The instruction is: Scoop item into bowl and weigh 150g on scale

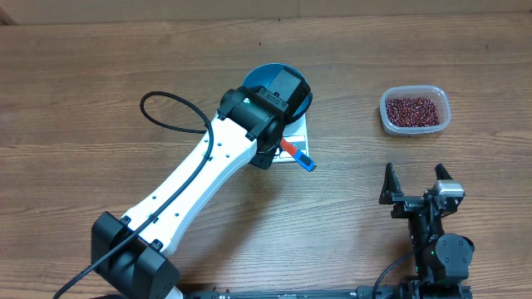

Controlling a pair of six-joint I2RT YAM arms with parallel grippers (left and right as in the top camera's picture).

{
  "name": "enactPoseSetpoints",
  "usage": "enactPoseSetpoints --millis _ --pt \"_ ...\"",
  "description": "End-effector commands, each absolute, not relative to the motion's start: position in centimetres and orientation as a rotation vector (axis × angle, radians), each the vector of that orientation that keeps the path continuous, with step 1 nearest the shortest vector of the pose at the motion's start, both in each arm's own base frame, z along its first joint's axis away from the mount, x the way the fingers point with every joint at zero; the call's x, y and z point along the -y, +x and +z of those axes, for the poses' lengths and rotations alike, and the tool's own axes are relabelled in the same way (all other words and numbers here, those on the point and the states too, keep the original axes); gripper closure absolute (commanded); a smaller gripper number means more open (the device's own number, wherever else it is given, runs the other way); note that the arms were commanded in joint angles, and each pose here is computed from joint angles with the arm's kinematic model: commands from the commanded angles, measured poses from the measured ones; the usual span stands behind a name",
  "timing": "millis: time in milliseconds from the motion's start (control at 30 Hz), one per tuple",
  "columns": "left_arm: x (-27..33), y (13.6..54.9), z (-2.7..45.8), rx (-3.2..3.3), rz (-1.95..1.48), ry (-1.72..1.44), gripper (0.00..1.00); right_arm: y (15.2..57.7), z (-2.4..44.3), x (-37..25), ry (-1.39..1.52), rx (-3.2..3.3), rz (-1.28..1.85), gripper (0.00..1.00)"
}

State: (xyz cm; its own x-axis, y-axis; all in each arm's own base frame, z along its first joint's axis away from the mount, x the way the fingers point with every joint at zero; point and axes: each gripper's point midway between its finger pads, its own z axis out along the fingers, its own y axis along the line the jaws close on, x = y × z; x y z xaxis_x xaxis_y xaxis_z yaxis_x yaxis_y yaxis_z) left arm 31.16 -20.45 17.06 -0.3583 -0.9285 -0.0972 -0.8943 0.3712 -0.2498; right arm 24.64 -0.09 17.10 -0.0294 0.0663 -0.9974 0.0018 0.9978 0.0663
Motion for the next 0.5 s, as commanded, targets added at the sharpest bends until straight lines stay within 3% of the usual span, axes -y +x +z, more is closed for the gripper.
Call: enactPoseSetpoints --millis 0,467 --pt "20.64 31.30 17.96 -2.378 -0.250 -1.625 0.96 24.65 16.95 0.21 0.053 -1.594 0.044 0.00" --pt "21.40 31.46 18.02 -2.393 -0.298 -1.632 0.96 24.65 16.95 0.21 0.053 -1.594 0.044 0.00"
